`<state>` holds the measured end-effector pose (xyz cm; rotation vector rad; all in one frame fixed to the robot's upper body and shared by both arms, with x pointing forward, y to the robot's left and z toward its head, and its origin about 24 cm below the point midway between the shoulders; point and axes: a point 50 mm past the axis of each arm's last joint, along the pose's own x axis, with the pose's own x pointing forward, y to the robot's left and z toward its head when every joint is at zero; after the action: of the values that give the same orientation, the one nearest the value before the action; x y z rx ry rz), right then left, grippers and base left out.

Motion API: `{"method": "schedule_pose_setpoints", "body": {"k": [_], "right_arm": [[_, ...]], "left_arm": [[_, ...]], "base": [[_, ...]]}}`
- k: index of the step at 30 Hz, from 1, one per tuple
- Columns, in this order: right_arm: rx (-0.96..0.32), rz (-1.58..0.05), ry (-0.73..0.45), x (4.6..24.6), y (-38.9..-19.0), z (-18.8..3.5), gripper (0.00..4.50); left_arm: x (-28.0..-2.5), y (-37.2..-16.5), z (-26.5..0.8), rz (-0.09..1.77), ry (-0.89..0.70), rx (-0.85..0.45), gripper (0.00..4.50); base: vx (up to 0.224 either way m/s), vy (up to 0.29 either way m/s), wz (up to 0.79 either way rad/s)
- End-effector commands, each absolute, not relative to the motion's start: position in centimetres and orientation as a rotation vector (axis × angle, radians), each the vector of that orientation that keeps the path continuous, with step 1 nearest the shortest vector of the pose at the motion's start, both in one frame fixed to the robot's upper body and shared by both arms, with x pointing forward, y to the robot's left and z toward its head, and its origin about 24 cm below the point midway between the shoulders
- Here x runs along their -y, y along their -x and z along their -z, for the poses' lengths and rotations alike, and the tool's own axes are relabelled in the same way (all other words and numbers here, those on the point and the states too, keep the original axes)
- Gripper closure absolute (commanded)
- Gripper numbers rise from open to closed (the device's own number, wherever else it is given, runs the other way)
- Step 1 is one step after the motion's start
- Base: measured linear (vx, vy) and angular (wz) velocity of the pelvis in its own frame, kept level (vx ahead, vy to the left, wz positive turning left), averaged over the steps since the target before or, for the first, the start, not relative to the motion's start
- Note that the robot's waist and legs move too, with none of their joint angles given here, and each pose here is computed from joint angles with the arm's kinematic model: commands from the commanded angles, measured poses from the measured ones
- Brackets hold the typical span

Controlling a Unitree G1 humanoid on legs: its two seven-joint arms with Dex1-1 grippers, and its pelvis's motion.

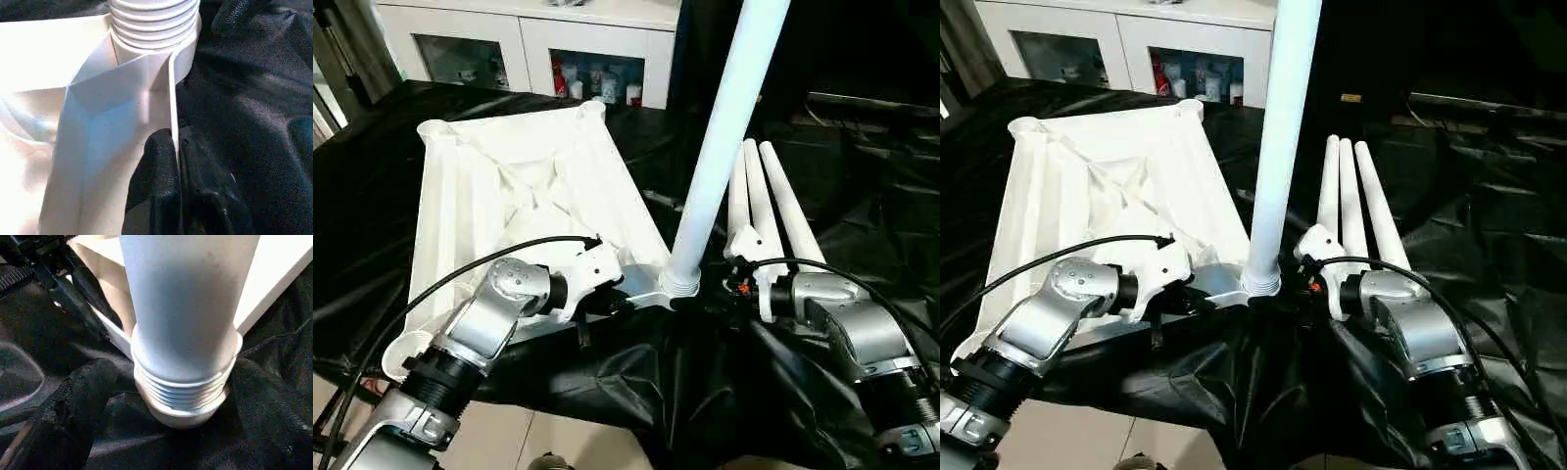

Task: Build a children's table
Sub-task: Rotate leg to tighten

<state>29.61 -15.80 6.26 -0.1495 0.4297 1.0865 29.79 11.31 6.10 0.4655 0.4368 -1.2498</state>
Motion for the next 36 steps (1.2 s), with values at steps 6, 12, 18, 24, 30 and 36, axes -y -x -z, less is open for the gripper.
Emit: {"method": "schedule_pose_setpoints", "body": {"k": [6,12,18,24,30,36], "right_arm": [[-0.382,-1.123,0.138,14.7,-29.6,-6.8,0.34],[-0.371,-1.133,0.129,14.4,-29.5,-6.9,0.34],[-0.369,-1.148,0.120,14.4,-29.3,-6.9,0.34],[-0.370,-1.149,0.117,14.5,-29.3,-6.9,0.34],[-0.375,-1.143,0.119,14.6,-29.4,-6.7,0.34],[-0.382,-1.137,0.123,14.7,-29.4,-6.5,0.34]], "left_arm": [[-10.3,-29.9,-7.2,1.283,-0.463,-0.335,4.05],[-10.7,-29.9,-6.8,1.267,-0.482,-0.392,3.90],[-11.1,-30.0,-6.5,1.252,-0.495,-0.406,3.90],[-11.6,-30.0,-6.4,1.244,-0.504,-0.417,3.90],[-12.0,-30.1,-6.5,1.225,-0.516,-0.418,3.90],[-12.5,-30.0,-6.4,1.217,-0.534,-0.429,3.90]], "base": [[0.000,0.000,0.00],[0.000,0.000,0.00],[0.000,0.000,0.00],[0.000,0.000,0.00],[0.000,0.000,0.00],[0.000,0.000,0.00]]}}
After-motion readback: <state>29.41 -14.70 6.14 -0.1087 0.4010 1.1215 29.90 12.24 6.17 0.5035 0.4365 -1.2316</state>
